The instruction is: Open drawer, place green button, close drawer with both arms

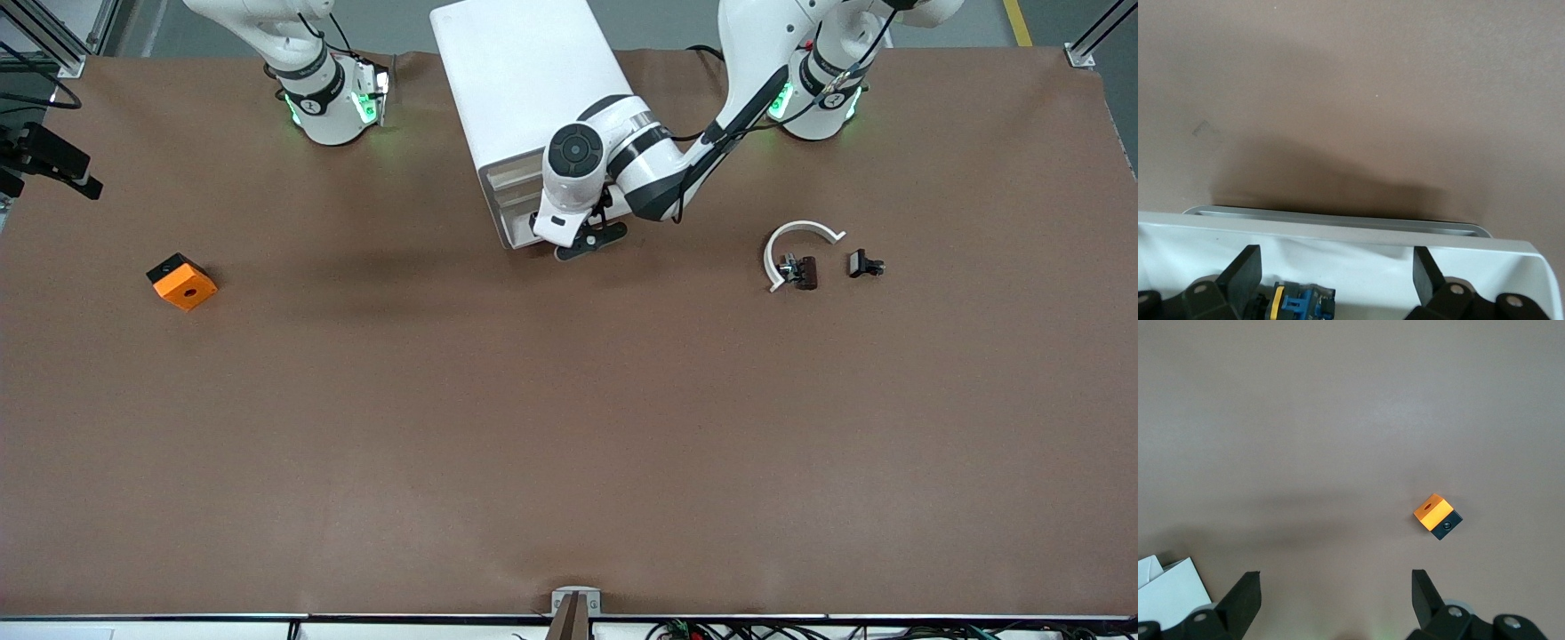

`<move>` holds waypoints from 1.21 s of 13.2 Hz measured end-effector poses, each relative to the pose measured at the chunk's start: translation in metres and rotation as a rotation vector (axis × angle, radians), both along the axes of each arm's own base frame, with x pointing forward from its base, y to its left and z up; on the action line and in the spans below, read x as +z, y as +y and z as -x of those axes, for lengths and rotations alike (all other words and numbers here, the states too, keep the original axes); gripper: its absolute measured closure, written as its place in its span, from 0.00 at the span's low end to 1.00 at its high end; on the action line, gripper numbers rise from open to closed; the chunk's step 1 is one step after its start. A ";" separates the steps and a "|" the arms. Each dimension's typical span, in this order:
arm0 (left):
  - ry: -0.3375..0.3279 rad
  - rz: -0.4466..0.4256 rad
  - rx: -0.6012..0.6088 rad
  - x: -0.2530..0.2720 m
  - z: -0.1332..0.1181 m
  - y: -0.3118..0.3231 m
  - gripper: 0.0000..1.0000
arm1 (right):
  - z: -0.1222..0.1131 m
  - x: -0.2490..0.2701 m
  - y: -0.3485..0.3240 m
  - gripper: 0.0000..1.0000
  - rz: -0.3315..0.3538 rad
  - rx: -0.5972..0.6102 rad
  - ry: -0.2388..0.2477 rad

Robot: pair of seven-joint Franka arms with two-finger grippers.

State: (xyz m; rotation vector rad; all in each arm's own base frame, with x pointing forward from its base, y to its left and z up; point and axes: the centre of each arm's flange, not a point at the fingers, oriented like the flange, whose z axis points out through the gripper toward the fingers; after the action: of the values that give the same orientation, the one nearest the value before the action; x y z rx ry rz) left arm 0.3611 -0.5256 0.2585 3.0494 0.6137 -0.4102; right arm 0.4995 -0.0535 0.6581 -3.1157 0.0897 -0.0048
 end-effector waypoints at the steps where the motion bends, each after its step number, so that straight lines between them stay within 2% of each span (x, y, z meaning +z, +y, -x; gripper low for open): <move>1: 0.001 -0.002 0.002 0.003 -0.003 0.000 0.00 | 0.000 0.000 0.000 0.00 0.000 0.000 -0.001; 6: -0.008 0.017 -0.060 0.011 -0.017 0.004 0.00 | -0.001 0.001 0.000 0.00 0.001 -0.001 -0.009; 10: -0.023 -0.003 -0.104 -0.004 -0.021 0.006 0.00 | 0.000 0.001 -0.001 0.00 0.001 -0.002 -0.010; 16: 0.010 -0.016 -0.113 -0.027 -0.017 0.003 0.00 | 0.000 0.001 -0.001 0.00 0.001 -0.002 -0.010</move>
State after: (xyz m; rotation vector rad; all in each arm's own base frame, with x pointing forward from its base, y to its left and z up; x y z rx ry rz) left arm 0.3781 -0.5226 0.2312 3.1087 0.4491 -0.4244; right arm 0.4999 -0.0543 0.6594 -3.1161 0.0921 -0.0202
